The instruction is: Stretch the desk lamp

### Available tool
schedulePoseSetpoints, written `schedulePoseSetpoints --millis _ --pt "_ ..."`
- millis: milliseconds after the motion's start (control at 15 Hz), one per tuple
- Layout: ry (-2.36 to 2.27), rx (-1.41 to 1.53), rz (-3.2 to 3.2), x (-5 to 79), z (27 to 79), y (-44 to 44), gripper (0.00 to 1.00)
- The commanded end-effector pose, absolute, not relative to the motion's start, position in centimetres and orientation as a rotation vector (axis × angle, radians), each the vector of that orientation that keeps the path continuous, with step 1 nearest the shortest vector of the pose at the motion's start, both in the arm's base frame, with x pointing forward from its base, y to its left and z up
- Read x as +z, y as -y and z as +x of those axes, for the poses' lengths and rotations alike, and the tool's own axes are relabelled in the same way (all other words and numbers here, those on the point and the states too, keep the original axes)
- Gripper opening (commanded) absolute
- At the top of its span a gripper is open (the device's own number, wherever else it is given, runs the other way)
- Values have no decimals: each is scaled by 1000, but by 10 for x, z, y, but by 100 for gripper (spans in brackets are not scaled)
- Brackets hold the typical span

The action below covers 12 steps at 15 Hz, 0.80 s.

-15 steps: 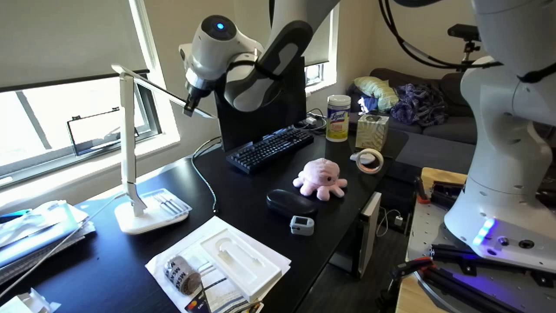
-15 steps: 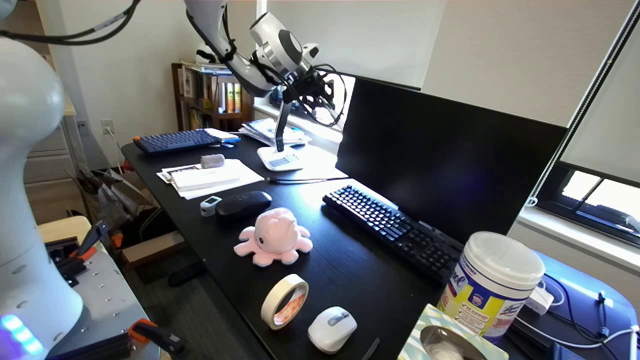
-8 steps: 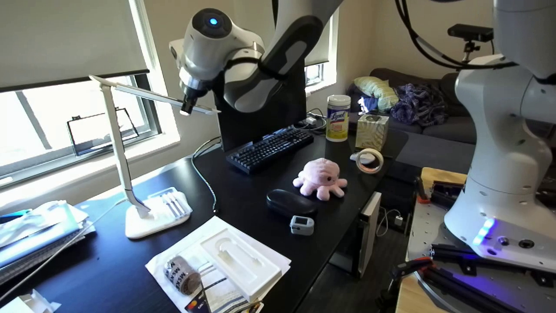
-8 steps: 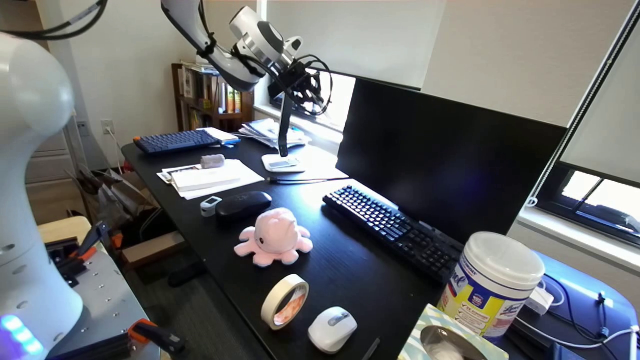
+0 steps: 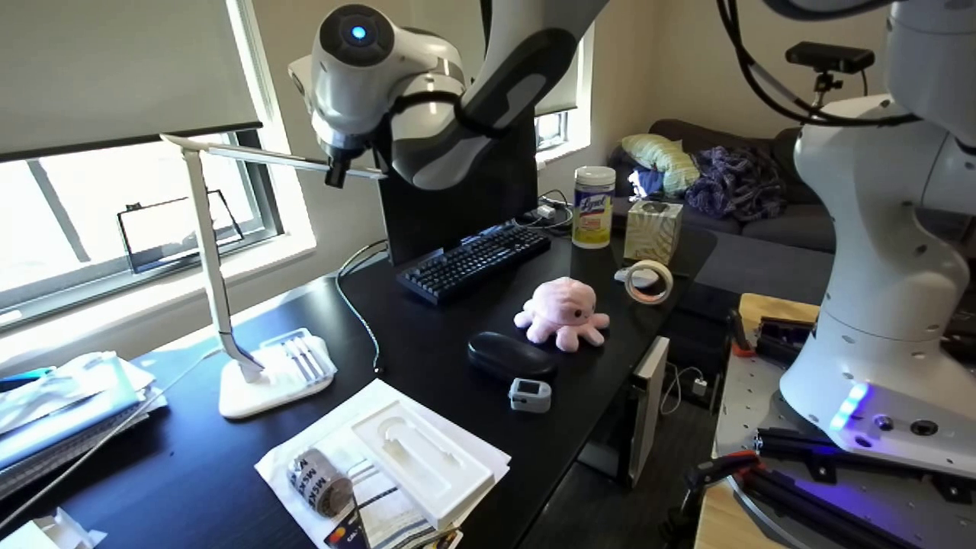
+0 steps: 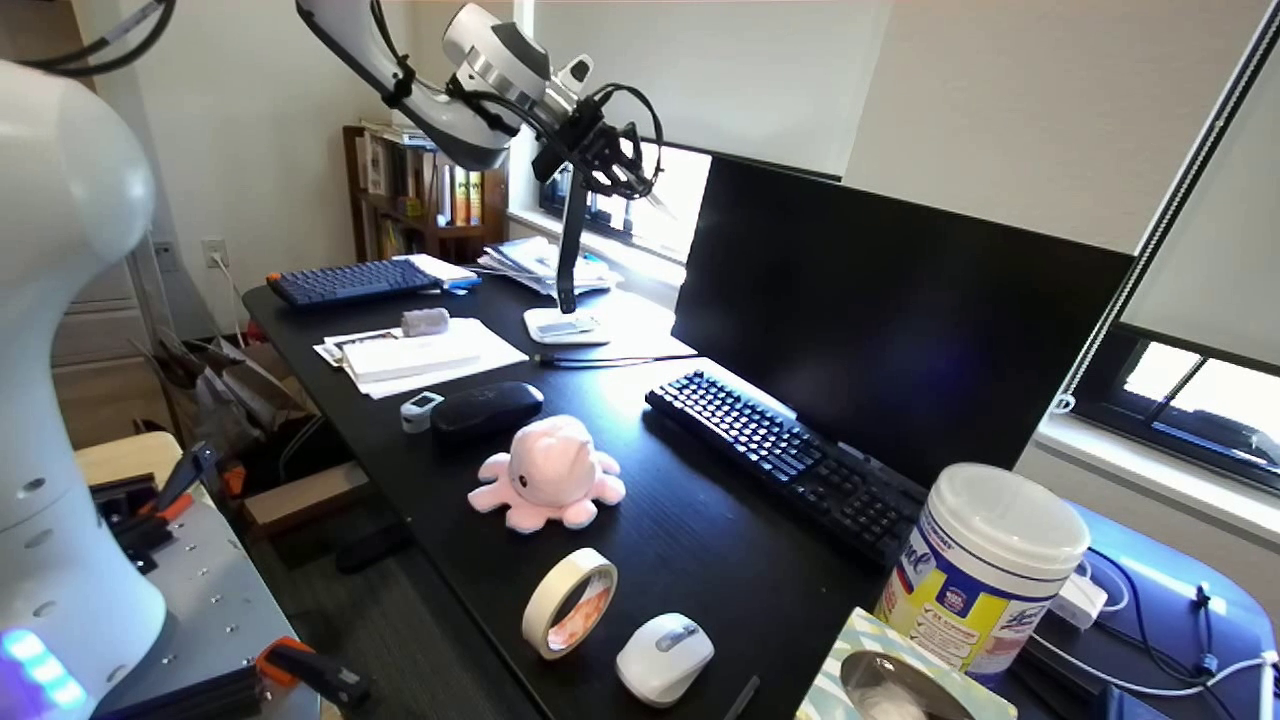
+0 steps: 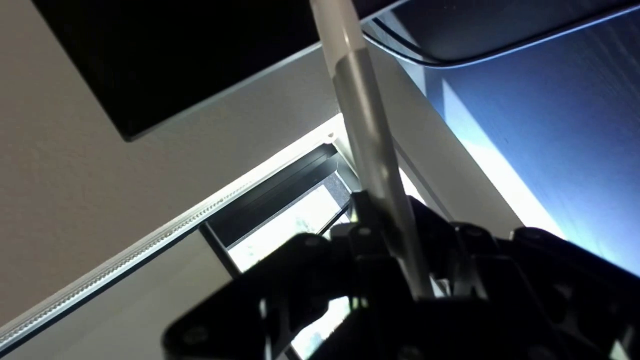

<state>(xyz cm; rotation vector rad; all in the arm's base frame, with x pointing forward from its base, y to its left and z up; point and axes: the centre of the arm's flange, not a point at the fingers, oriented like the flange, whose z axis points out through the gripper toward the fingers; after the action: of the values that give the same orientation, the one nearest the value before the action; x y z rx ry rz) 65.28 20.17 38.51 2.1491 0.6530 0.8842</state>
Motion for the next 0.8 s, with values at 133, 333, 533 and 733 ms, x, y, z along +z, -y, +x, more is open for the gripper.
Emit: schedulePoseSetpoints --millis 133,333,533,733 --pt "-674 873 2062 377 645 -220 42" --pt "-671 874 2082 323 614 -277 56" --pt "-675 883 2151 273 583 -323 75" --pt "-687 846 2224 206 537 -378 95"
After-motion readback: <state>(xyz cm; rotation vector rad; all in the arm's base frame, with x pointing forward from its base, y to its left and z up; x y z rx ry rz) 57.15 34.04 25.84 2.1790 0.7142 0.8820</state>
